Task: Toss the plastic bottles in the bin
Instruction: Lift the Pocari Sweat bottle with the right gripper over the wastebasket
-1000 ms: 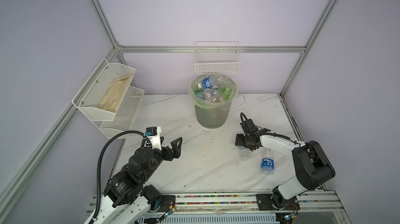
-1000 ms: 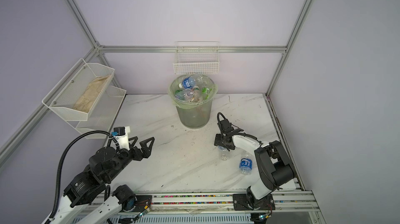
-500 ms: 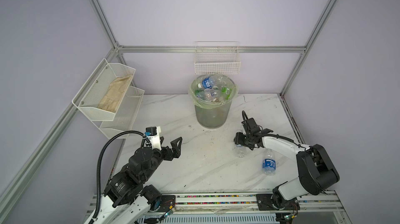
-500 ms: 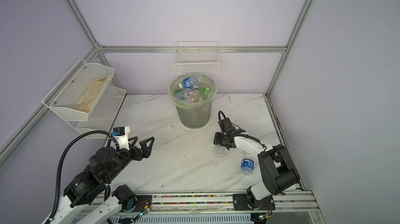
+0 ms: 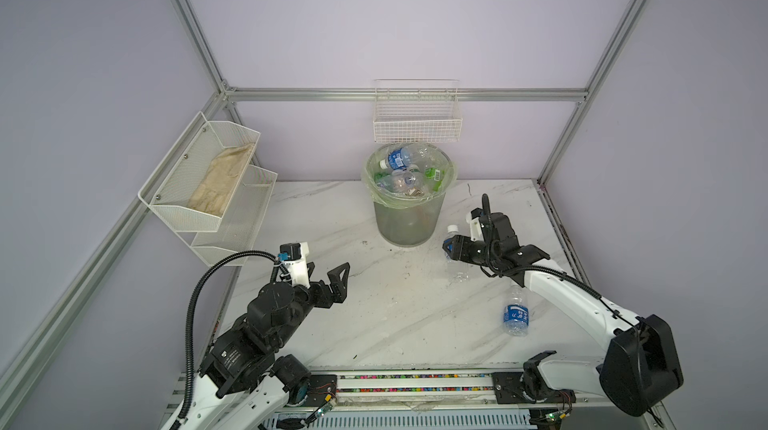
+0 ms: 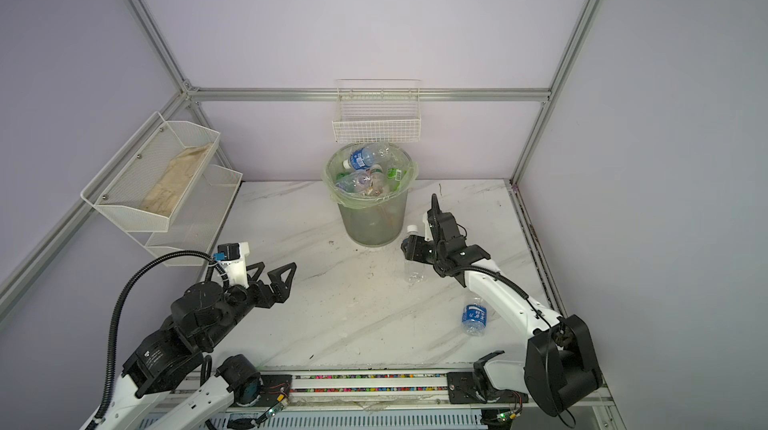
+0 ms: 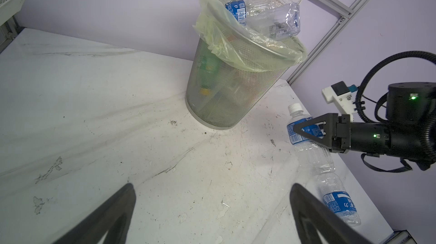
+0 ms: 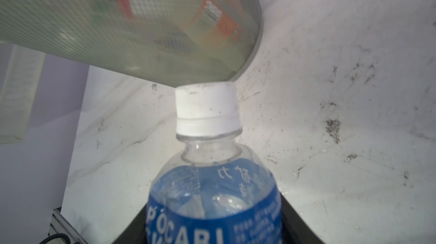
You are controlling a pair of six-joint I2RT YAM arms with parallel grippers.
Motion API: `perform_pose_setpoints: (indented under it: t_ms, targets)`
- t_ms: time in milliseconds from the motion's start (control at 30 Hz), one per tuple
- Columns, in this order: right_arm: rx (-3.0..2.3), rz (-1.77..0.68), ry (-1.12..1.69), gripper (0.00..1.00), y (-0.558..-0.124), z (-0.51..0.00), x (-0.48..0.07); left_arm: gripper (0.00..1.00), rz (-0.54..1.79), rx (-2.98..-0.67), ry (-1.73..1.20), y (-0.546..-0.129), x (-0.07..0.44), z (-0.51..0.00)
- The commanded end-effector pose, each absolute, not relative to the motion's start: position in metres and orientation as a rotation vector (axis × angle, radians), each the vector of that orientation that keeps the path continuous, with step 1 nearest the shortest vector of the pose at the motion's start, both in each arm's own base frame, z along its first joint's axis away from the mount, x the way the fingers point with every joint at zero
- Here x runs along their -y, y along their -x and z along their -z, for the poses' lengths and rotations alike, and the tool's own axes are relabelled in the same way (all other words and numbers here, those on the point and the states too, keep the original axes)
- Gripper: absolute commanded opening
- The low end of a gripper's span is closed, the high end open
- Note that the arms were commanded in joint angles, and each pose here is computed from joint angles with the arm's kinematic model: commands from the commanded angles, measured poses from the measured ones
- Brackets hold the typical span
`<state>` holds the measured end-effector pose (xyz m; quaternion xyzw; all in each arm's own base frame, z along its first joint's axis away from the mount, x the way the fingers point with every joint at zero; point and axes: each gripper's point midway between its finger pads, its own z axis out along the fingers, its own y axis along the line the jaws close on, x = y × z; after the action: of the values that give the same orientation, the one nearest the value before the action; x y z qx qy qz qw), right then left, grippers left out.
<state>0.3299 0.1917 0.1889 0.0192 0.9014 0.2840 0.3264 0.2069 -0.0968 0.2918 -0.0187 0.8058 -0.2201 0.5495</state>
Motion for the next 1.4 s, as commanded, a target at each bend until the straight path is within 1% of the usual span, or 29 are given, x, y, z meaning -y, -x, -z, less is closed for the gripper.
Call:
perform_pose_setpoints:
  t_ms: [0,167,333,533,667,933,1033,1133,1200,1367]
  targets:
    - [-2.232,-0.748,-0.026,0.00,-0.334,-0.238,-0.187,1.00,0.523,-1.900,0.049,-0.212,0.100,-0.286]
    - [-1.997,-0.799,0.006,0.00,-0.329,-0.314,-0.182,1.00,0.522,-1.900,0.048,-0.212,0.100,-0.286]
    - [-1.766,-0.857,0.034,0.00,-0.309,-0.383,-0.174,1.00,0.522,-1.899,0.048,-0.212,0.100,-0.285]
    - [-1.623,-0.892,0.085,0.00,-0.293,-0.427,-0.171,1.00,0.522,-1.904,0.048,-0.212,0.101,-0.283]
    - [-1.559,-0.893,0.099,0.00,-0.290,-0.450,-0.169,1.00,0.523,-1.905,0.046,-0.213,0.101,-0.283]
    - [-1.368,-0.872,0.128,0.00,-0.277,-0.521,-0.160,1.00,0.522,-1.904,0.047,-0.212,0.101,-0.283]
    - [-1.309,-0.872,0.119,0.00,-0.273,-0.539,-0.156,1.00,0.519,-1.907,0.047,-0.213,0.101,-0.282]
    - [-1.281,-0.866,0.109,0.00,-0.277,-0.547,-0.155,1.00,0.518,-1.909,0.045,-0.214,0.102,-0.282]
    - [-1.272,-0.862,0.098,0.02,-0.286,-0.549,-0.157,1.00,0.517,-1.908,0.044,-0.214,0.102,-0.284]
    - [-1.349,-0.848,0.076,0.01,-0.342,-0.542,-0.180,1.00,0.521,-1.908,0.040,-0.215,0.103,-0.286]
